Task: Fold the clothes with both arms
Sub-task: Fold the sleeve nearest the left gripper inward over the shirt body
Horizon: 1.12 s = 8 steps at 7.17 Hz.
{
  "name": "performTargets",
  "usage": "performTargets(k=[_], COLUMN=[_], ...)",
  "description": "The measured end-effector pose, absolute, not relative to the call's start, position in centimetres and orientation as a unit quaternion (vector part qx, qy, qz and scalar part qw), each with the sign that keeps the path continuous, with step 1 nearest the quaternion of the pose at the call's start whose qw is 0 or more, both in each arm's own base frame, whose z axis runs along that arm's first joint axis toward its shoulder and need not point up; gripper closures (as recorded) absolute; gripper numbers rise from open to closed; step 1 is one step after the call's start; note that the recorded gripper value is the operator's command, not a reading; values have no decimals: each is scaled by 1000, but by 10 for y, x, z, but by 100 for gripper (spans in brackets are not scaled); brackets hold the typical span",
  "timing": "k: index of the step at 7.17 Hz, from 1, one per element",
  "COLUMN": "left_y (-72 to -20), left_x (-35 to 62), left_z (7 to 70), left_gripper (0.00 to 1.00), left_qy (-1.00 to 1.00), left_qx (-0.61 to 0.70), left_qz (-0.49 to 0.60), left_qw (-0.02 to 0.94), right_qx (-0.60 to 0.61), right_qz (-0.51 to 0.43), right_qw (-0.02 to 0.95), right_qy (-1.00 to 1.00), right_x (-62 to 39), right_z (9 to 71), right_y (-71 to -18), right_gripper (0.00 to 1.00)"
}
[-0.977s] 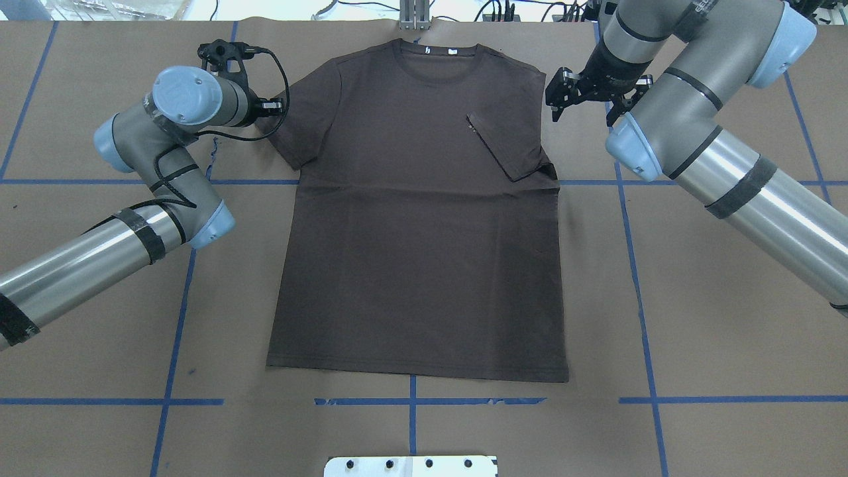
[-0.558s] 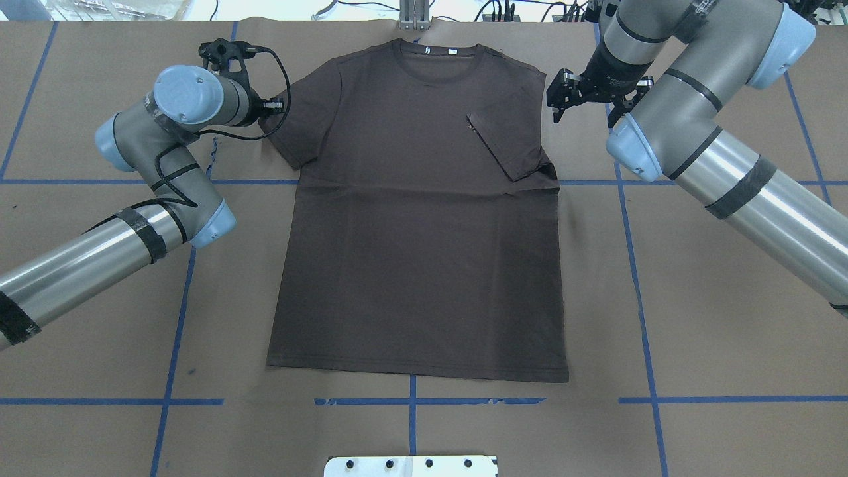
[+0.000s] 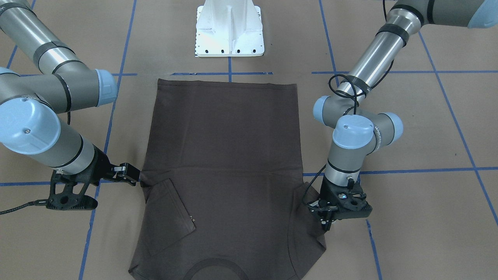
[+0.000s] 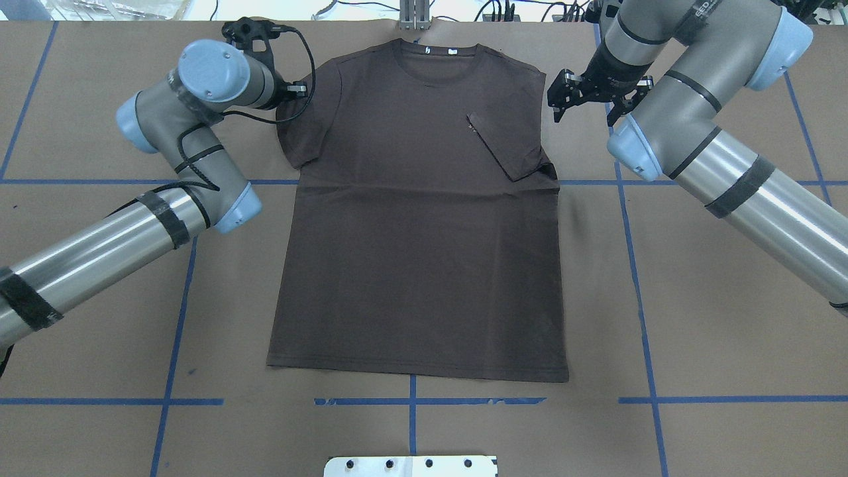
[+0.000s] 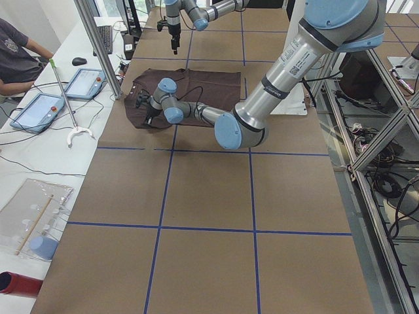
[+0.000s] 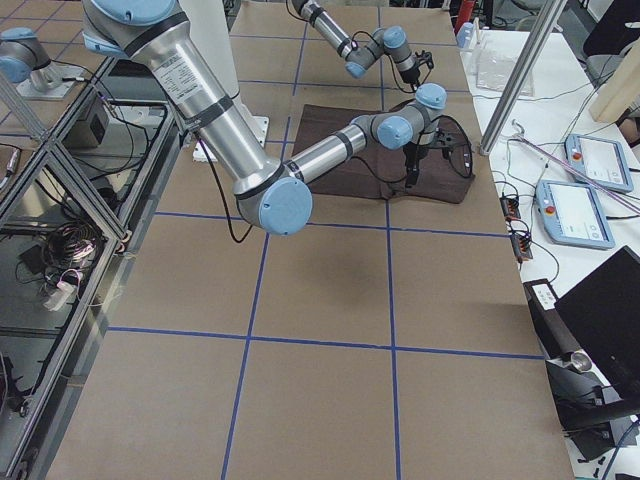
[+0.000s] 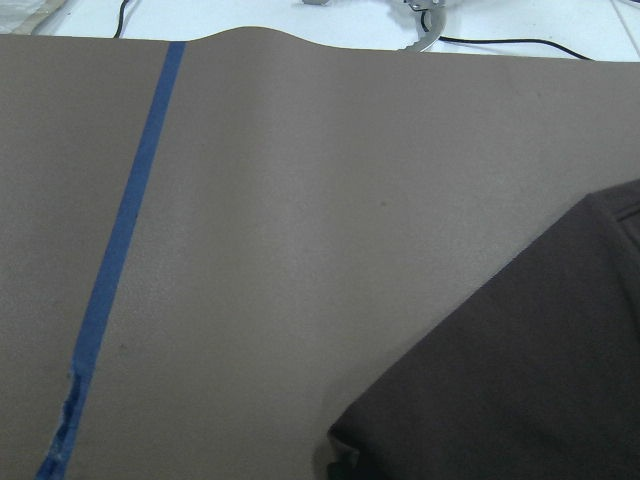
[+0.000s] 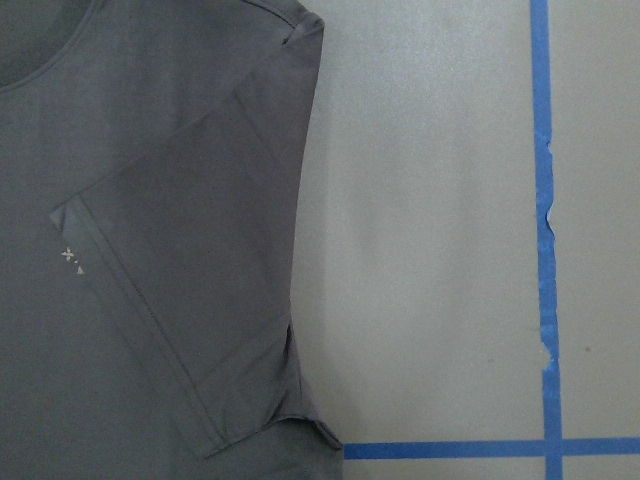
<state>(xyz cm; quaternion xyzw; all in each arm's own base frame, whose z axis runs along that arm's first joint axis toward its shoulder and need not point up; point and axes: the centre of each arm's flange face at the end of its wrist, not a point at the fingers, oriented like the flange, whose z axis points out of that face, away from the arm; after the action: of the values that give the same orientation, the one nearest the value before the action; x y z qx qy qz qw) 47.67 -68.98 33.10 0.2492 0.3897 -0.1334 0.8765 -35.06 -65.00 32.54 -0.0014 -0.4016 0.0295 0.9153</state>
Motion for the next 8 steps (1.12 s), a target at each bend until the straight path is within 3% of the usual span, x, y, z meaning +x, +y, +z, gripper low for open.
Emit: performTargets(k=[3, 8], left_y=[-674, -648], left_x=[537, 592], left_z=[231, 218], left_gripper=[100, 100], left_qy=[423, 435], left_qx=[207, 181], left_qz=[-177, -180], left_qw=[864, 864], right_qx=[0, 0], right_qz=[29, 31], right_qw=[914, 915], right_qy=[-404, -403], right_x=[-349, -347], right_z=[326, 329], right_y=[-651, -652], right_gripper=[0, 0])
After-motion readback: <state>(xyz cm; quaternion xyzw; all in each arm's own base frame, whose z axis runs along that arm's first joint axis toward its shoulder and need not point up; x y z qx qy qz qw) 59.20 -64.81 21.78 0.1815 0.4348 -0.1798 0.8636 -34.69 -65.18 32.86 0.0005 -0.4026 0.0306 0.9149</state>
